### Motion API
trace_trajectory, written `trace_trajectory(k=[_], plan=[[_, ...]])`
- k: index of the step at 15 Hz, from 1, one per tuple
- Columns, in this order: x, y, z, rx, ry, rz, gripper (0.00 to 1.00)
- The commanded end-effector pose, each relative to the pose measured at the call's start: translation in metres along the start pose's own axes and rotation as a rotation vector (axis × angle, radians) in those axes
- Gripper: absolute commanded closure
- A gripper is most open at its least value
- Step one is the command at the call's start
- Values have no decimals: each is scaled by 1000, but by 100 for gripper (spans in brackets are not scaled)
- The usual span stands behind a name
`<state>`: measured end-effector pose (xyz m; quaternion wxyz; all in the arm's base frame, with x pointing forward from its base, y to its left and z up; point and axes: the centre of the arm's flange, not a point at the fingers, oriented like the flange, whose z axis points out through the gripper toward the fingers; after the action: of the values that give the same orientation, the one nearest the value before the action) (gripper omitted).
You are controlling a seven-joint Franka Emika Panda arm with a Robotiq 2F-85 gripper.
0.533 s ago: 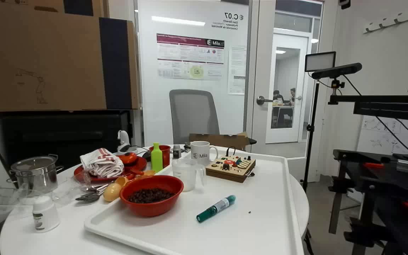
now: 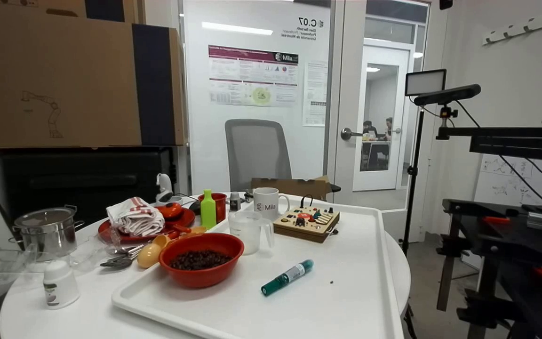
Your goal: Pick the marker on the tray and put it in the white mug
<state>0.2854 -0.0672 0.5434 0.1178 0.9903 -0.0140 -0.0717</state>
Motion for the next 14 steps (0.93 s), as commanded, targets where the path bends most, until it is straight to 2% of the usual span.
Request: trace_trajectory(k=[1, 2, 4, 5, 7, 9, 10, 11, 13, 14], plan=[[16, -79, 1, 3, 9, -202, 0], [19, -100, 5, -17, 11, -251, 0], [25, -125, 11, -55, -48, -197, 0], [11, -107, 5, -45, -5, -212, 0], [16, -122, 13, -71, -33, -215, 0], [19, -124, 17, -72, -48, -213, 0], [15, -117, 19, -90, -56, -169, 0], [17, -116, 22, -26, -16, -224, 0], [34, -118, 30, 38, 65, -303, 0], [46, -122, 34, 41, 99, -346, 0]])
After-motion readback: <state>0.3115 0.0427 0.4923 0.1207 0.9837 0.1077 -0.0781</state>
